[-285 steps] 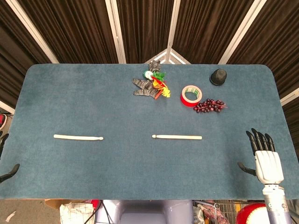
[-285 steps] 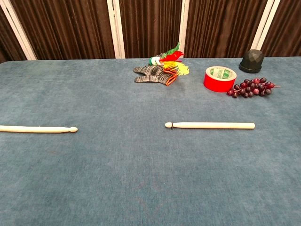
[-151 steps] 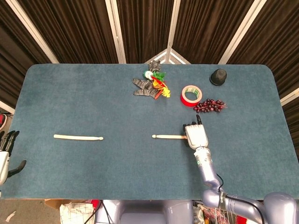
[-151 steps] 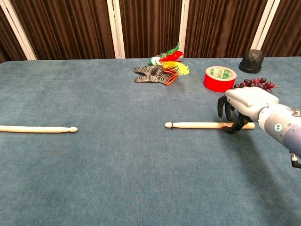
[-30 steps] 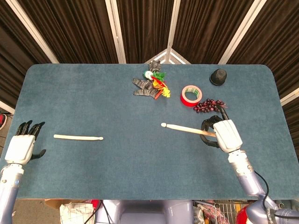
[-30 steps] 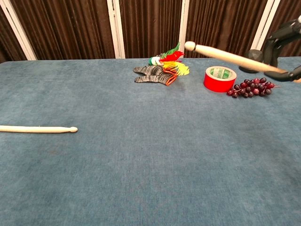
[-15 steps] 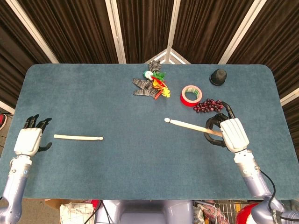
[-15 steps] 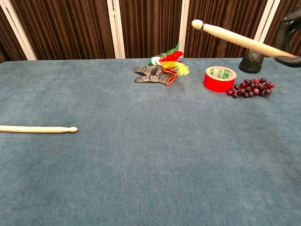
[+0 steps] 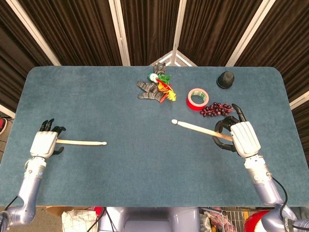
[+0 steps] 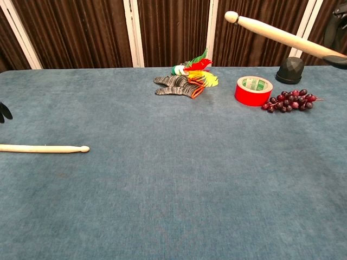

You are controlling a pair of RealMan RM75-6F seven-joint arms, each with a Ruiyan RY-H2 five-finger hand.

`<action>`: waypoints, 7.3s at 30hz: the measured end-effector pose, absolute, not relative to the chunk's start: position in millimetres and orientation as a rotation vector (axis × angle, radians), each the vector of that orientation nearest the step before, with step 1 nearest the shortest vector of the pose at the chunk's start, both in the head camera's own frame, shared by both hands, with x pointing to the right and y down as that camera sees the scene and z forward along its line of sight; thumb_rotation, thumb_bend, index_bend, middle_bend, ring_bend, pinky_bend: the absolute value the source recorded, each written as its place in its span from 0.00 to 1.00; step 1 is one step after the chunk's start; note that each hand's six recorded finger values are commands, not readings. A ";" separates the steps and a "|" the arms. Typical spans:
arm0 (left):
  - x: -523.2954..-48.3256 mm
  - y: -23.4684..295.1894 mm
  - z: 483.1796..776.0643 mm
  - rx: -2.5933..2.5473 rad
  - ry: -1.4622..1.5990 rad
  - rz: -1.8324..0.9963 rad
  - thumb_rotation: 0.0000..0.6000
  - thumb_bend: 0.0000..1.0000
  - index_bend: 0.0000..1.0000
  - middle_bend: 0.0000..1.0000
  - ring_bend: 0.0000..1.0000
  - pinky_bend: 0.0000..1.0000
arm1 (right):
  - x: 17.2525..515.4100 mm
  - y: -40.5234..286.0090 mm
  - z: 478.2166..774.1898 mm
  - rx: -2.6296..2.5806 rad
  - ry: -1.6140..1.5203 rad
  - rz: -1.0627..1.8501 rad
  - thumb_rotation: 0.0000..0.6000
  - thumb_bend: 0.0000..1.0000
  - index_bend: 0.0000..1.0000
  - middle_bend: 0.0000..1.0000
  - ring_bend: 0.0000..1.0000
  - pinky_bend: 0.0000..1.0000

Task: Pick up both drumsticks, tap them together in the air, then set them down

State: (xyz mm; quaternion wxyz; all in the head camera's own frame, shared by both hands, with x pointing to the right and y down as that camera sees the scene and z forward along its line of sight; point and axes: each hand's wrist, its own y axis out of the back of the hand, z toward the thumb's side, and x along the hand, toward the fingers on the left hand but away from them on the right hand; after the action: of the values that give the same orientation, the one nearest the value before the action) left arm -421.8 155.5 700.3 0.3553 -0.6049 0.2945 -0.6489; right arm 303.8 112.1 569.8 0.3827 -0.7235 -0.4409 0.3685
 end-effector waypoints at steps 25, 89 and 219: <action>-406.8 161.1 726.3 -1.539 0.682 -1.694 1.00 0.42 0.44 0.41 0.00 0.00 | 310.6 108.4 565.3 -1.830 -1.150 0.936 1.00 0.43 0.77 0.62 0.42 0.00; -394.9 168.2 734.8 -1.353 0.541 -1.765 1.00 0.47 0.56 0.54 0.05 0.00 | 315.5 109.4 570.7 -1.799 -1.126 0.972 1.00 0.43 0.78 0.62 0.42 0.00; -149.2 85.0 631.1 -1.643 1.179 -0.850 1.00 0.50 0.61 0.59 0.08 0.00 | 214.0 54.5 556.5 -2.106 -1.160 0.932 1.00 0.46 0.81 0.63 0.43 0.00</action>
State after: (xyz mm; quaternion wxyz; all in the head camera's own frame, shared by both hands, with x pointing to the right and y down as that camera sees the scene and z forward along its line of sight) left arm -149.2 85.0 631.1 0.4563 -0.6665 0.4783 -0.3448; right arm 214.0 54.5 556.5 0.2777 -0.7846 -0.4320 0.3472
